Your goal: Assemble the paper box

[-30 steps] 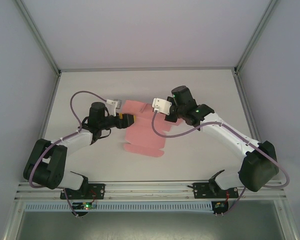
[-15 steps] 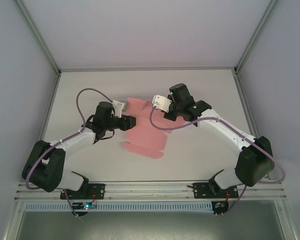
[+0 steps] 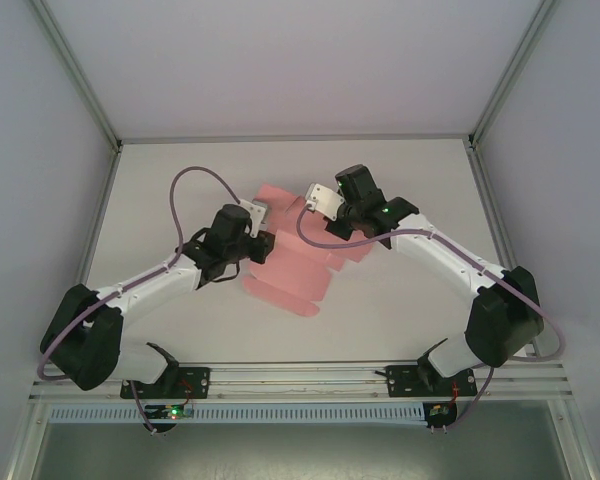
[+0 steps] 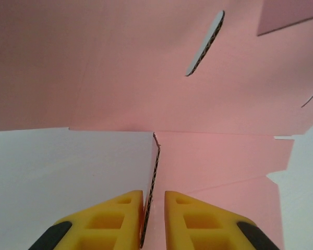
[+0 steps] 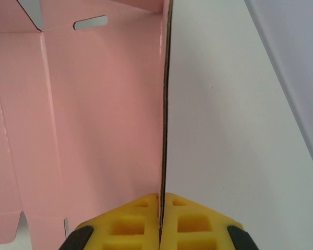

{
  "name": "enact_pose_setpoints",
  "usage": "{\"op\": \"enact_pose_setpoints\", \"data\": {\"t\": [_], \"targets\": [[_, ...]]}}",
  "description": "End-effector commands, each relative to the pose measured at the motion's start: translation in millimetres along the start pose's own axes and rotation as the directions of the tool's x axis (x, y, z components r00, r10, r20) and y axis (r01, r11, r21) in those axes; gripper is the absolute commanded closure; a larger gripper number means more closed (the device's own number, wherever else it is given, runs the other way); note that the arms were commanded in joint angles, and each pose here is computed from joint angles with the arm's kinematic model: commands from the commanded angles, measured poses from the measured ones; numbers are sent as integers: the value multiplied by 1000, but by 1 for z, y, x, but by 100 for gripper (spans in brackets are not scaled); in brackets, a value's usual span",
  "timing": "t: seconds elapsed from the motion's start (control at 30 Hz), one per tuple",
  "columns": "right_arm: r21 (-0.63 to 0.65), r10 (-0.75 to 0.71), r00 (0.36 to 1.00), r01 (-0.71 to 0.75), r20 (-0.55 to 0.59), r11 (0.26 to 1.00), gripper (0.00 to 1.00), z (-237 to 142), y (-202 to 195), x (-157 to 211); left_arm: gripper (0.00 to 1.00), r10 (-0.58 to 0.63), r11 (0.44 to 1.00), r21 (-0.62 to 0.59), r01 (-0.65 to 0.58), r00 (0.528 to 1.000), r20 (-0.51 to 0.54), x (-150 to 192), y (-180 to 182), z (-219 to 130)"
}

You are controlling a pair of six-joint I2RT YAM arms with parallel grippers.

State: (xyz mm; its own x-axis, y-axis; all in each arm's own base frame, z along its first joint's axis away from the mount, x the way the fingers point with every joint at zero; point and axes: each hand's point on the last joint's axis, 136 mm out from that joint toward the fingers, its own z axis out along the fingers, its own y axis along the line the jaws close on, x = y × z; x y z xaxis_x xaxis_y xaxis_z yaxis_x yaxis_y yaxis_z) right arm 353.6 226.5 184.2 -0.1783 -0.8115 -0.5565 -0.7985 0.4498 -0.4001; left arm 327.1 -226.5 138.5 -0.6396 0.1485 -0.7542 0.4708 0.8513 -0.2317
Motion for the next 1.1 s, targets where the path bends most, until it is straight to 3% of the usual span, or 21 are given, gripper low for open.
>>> {"op": "enact_pose_setpoints", "data": {"t": [0.0, 0.13, 0.33, 0.4, 0.47, 0.5, 0.63, 0.7, 0.73, 0.83, 0.93, 1.07], "targets": [[-9, 45, 999, -45, 11, 999, 100, -2, 7, -8, 82, 174, 980, -106, -168, 984, 50, -20, -3, 2], [-45, 25, 999, -24, 31, 999, 100, 1, 25, -11, 86, 405, 913, -86, -399, 911, 73, -19, -38, 17], [-30, 35, 999, -35, 3, 999, 100, 11, 34, -7, 87, 543, 830, -198, -521, 836, 79, -23, -66, 38], [-26, 29, 1000, -29, 3, 999, 100, 14, 38, -6, 94, 518, 844, -219, -490, 850, 97, -23, -69, 46], [-3, -3, 1000, 3, 6, 1000, 100, 18, 43, -5, 92, 467, 873, -217, -436, 877, 118, -21, -71, 54], [-7, -20, 1000, 20, 6, 1000, 100, 21, 46, -4, 86, 443, 886, -217, -411, 887, 128, -21, -71, 57], [39, -68, 997, 69, -24, 997, 100, 26, 39, 5, 86, 367, 904, -284, -321, 922, 126, -20, -53, 55], [75, -123, 991, 126, -46, 989, 100, 25, 28, 9, 72, 312, 921, -284, -266, 941, 129, -20, -40, 42], [101, -158, 986, 162, -46, 982, 100, 24, 21, 8, 49, 273, 938, -255, -233, 952, 137, -20, -36, 33], [178, -296, 952, 305, -77, 935, 100, 24, 7, 6, 31, 188, 969, -195, -153, 967, 174, -21, -24, -2], [261, -409, 909, 414, -74, 872, 100, 25, 2, -1, 0, 110, 977, -201, -65, 969, 219, -24, -4, -41], [349, -485, 872, 478, -74, 806, 100, 27, -2, -11, 0, -97, 938, -299, 177, 960, 264, -28, 51, -85]]}}
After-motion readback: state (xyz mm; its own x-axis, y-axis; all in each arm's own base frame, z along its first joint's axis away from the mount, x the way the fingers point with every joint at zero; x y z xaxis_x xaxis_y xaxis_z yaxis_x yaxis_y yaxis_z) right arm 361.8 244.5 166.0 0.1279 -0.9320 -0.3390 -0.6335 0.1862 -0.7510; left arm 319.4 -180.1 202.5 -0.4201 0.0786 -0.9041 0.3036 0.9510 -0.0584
